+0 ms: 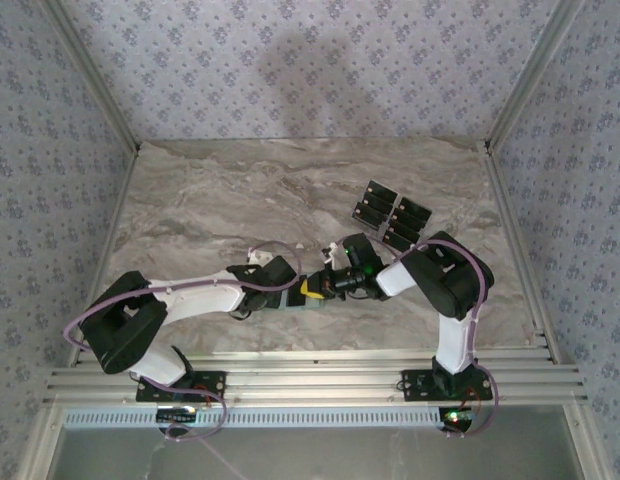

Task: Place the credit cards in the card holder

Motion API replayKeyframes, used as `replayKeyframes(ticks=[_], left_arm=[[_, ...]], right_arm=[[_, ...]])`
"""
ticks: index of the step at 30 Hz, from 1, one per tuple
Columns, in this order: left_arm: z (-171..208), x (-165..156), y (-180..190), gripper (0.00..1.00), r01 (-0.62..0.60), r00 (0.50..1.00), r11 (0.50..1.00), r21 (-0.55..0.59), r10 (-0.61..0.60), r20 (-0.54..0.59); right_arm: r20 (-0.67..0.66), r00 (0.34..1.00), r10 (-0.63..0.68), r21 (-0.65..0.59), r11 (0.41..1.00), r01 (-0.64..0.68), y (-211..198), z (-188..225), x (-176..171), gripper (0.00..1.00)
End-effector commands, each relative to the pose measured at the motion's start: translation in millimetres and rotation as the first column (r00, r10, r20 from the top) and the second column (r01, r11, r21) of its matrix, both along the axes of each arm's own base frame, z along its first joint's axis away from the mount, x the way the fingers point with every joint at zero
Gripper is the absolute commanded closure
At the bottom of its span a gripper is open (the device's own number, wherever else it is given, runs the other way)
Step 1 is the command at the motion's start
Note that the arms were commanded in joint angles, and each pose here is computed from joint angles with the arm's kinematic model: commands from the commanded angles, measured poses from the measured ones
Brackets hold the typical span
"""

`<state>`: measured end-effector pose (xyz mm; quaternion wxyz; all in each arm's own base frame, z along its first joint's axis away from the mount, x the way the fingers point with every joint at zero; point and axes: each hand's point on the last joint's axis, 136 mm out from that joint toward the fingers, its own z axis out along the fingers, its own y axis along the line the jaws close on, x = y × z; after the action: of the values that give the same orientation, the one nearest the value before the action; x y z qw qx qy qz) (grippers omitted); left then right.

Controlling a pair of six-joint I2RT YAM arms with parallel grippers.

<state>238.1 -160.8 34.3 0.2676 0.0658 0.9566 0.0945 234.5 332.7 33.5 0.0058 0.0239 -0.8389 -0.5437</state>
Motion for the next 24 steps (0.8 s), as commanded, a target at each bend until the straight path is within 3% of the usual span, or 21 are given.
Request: replayKeyframes(ticks=[1,24], left_arm=[[-6,-10,13,0.08,-0.003,1.000,0.999,0.046,0.004,-0.029],[-8,-10,12,0.08,-0.005,1.000,0.999,0.039,0.006,-0.030]], right_arm=[[-0.078,0.997,-0.007,-0.056,0.998,0.002,0,-18,-8,1.00],[-0.070,0.997,0.015,-0.045,0.999,-0.019,12,-18,-3,1.00]])
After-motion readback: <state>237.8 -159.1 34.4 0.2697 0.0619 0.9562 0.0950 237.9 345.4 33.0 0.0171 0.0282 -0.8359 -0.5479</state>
